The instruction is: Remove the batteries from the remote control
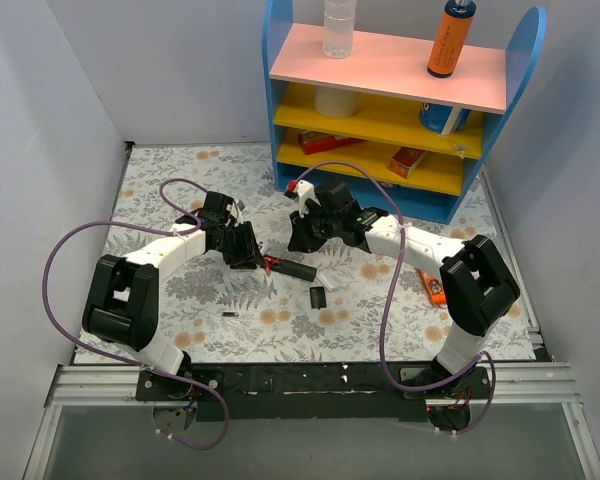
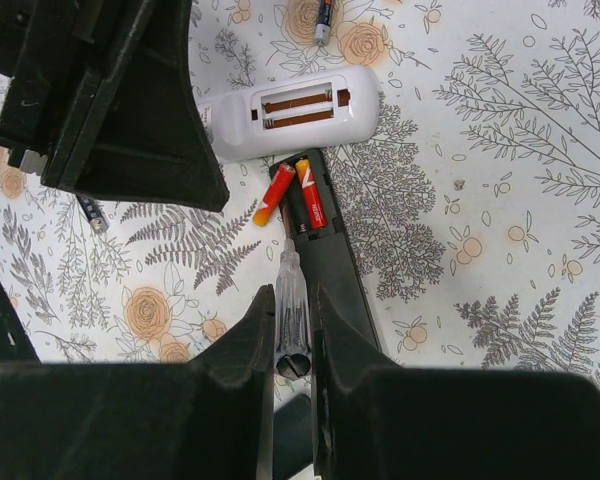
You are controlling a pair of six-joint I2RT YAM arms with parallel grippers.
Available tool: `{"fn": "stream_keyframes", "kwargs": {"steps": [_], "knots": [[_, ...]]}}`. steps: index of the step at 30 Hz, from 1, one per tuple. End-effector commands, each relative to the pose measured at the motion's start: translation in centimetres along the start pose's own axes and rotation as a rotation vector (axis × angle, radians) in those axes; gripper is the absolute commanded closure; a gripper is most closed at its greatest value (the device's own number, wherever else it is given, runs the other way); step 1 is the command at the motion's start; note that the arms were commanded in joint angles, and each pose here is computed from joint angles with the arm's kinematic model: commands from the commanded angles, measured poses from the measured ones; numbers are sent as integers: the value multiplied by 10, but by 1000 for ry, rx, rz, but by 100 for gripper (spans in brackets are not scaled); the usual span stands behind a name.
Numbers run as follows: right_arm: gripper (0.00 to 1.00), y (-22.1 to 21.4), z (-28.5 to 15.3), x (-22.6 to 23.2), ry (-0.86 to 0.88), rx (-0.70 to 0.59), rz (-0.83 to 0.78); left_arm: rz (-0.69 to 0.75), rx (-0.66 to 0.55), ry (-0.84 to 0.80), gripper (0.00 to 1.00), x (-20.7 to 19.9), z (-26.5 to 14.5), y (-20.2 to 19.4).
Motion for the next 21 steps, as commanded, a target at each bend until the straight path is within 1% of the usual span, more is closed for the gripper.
{"fn": "stream_keyframes", "kwargs": {"steps": [1, 8, 14, 21], "knots": [[99, 20, -17, 17, 56, -78, -14, 16, -28, 11, 67, 0, -5, 5], [99, 16, -19, 21, 72, -83, 0, 12, -30, 24, 67, 2, -5, 5], [99, 19, -21, 14, 15, -107, 16, 10, -32, 30, 67, 3, -5, 5], [99, 17, -20, 11, -31, -111, -17, 6, -62, 54, 67, 5, -9, 9]]}}
Point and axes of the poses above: each gripper's point midway between its finger pads, its own z axis out along the fingers, its own x axis along the line the jaws close on, y = z × x, the point moved 2 cm from there along -z, back along the fingers, and after that the axes turned 11 degrees about z, right-handed, at the moved point
